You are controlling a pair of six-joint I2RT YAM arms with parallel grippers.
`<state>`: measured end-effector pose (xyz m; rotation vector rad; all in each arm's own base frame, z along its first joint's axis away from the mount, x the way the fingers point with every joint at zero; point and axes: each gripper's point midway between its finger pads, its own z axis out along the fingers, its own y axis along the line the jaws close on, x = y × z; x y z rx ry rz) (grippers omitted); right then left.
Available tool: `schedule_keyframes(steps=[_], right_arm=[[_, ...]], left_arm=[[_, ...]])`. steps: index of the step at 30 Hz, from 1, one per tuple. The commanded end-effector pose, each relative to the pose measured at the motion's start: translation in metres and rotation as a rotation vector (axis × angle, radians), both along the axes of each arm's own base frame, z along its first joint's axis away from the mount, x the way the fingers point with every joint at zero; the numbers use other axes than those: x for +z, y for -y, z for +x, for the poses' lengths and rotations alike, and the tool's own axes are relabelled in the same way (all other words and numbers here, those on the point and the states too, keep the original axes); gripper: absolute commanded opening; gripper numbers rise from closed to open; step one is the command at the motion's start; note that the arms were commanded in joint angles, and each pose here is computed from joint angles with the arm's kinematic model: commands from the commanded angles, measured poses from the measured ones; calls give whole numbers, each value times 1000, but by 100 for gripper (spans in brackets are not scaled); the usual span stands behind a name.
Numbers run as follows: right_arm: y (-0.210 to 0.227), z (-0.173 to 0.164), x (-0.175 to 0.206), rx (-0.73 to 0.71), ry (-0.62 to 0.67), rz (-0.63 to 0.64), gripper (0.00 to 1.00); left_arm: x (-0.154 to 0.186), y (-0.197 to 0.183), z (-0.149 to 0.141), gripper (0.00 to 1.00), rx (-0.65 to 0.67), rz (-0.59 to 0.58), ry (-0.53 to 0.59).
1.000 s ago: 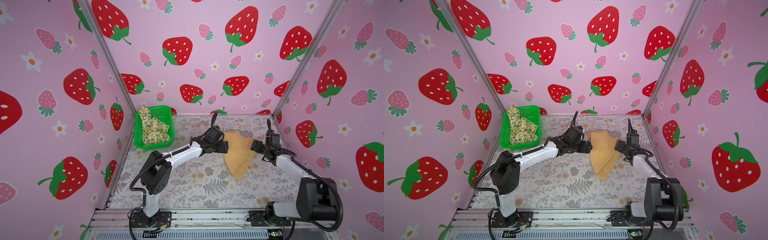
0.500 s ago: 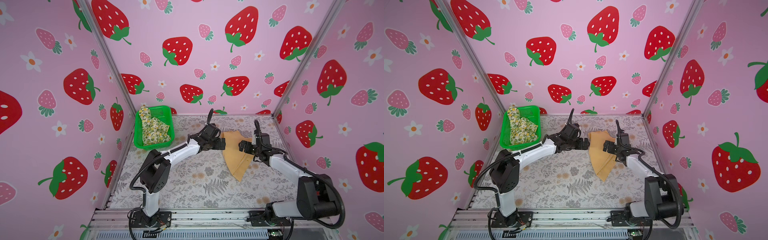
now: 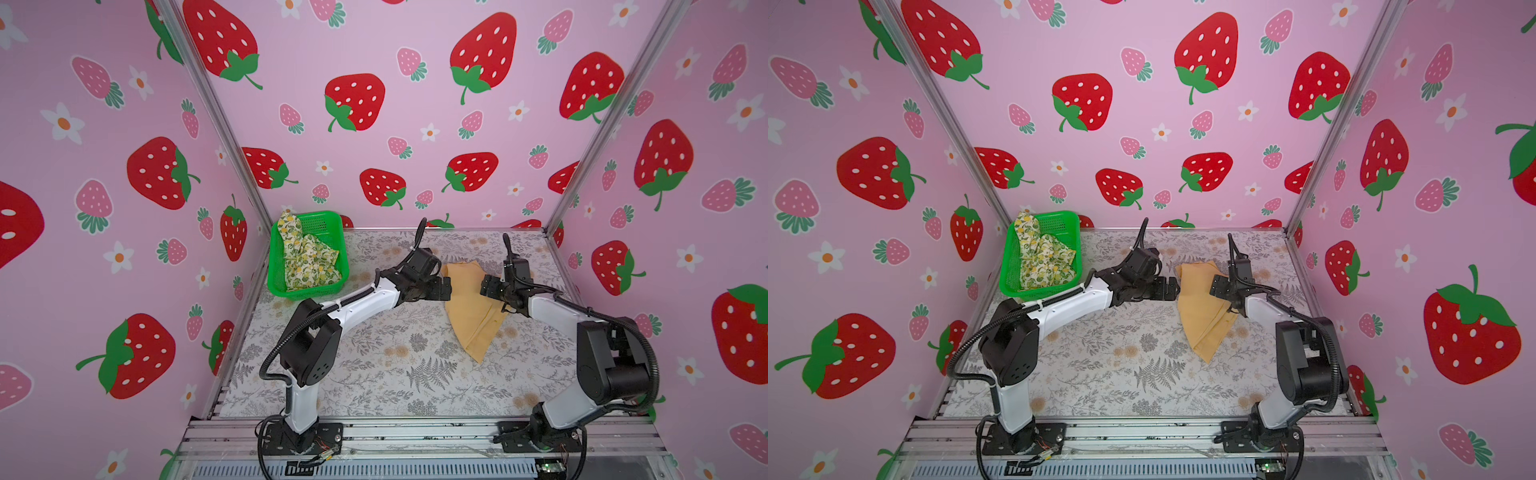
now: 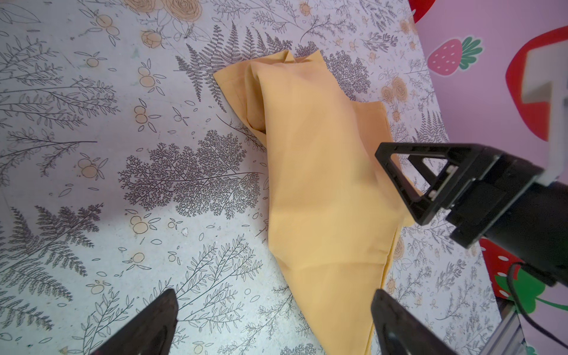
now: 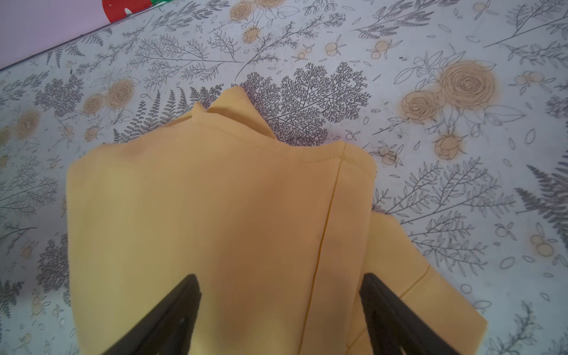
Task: Fold and stack skirts
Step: Flatten out the skirt at the center of the table.
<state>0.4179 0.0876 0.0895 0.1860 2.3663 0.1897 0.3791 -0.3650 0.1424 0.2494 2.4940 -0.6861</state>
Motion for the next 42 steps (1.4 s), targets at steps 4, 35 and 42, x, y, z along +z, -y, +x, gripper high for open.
schedule_keyframes(steps=[4, 35, 42], right_arm=[[17, 11, -10, -51, -18, -32, 67], [-120, 17, 88, 321, 159, 39, 6], [-193, -12, 71, 556, 144, 98, 8]], left_arm=[[-5, -2, -3, 99, 6, -6, -29], [11, -65, -9, 99, 171, -101, -47], [15, -97, -25, 99, 266, -114, -14]])
